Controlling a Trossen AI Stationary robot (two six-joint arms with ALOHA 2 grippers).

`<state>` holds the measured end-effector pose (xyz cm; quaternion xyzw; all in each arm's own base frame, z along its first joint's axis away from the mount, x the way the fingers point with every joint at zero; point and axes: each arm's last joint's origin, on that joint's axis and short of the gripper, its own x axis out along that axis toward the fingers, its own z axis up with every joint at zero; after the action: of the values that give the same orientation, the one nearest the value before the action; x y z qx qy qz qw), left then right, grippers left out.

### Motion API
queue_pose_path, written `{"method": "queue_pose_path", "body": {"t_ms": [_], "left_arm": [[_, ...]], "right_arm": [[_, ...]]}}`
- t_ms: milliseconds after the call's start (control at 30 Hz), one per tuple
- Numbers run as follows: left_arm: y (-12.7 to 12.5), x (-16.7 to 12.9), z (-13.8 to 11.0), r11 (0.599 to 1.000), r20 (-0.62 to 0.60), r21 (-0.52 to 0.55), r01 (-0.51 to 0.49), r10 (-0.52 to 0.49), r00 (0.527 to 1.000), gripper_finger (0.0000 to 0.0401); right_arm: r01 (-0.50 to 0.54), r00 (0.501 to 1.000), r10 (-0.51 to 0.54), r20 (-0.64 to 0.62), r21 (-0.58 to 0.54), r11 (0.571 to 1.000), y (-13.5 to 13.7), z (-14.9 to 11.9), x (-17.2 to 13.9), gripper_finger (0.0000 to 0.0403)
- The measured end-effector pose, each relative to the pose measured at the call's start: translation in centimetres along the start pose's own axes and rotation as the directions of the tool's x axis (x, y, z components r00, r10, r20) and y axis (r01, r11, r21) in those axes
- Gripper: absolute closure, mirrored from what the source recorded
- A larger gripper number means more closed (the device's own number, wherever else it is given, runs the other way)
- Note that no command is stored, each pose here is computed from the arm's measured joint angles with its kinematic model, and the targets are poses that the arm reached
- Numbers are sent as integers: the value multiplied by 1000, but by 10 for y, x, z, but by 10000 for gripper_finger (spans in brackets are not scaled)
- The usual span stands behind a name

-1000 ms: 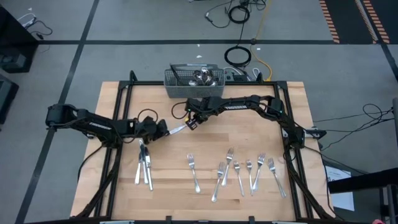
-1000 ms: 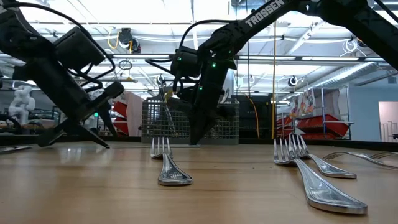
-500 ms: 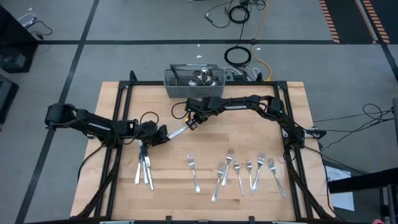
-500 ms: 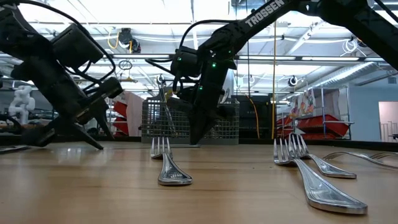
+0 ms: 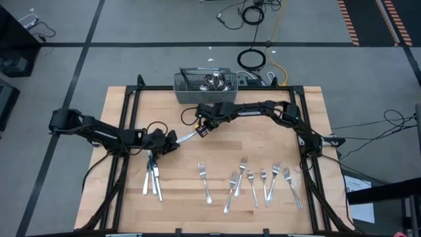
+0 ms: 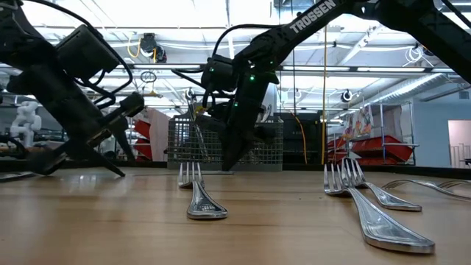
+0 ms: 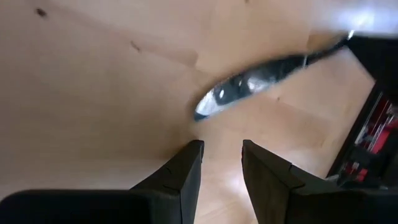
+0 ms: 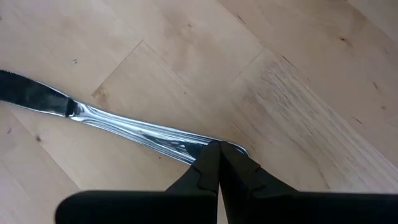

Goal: Sort silverware
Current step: Put the silver knife into the gray utensil holder

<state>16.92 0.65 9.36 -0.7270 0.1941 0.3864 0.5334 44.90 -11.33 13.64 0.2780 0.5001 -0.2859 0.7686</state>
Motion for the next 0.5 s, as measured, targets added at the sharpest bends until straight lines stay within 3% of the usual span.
{"method": "queue_pose_path", "body": {"t_ms": [133, 333, 500], "left_arm": [[1, 0, 3, 998, 93, -68, 7, -1, 996, 273], [4, -1, 1, 986, 103, -168, -11, 28, 994, 273], [7, -2, -3, 987, 105, -162, -16, 34, 994, 273]], "right_arm": [[0, 1000, 0, -1, -2, 1000, 0, 0, 0, 403], [1, 1000, -1, -2, -8, 1000, 0, 0, 0, 403], [2, 1000, -2, -3, -16, 1000, 0, 0, 0, 403]]}}
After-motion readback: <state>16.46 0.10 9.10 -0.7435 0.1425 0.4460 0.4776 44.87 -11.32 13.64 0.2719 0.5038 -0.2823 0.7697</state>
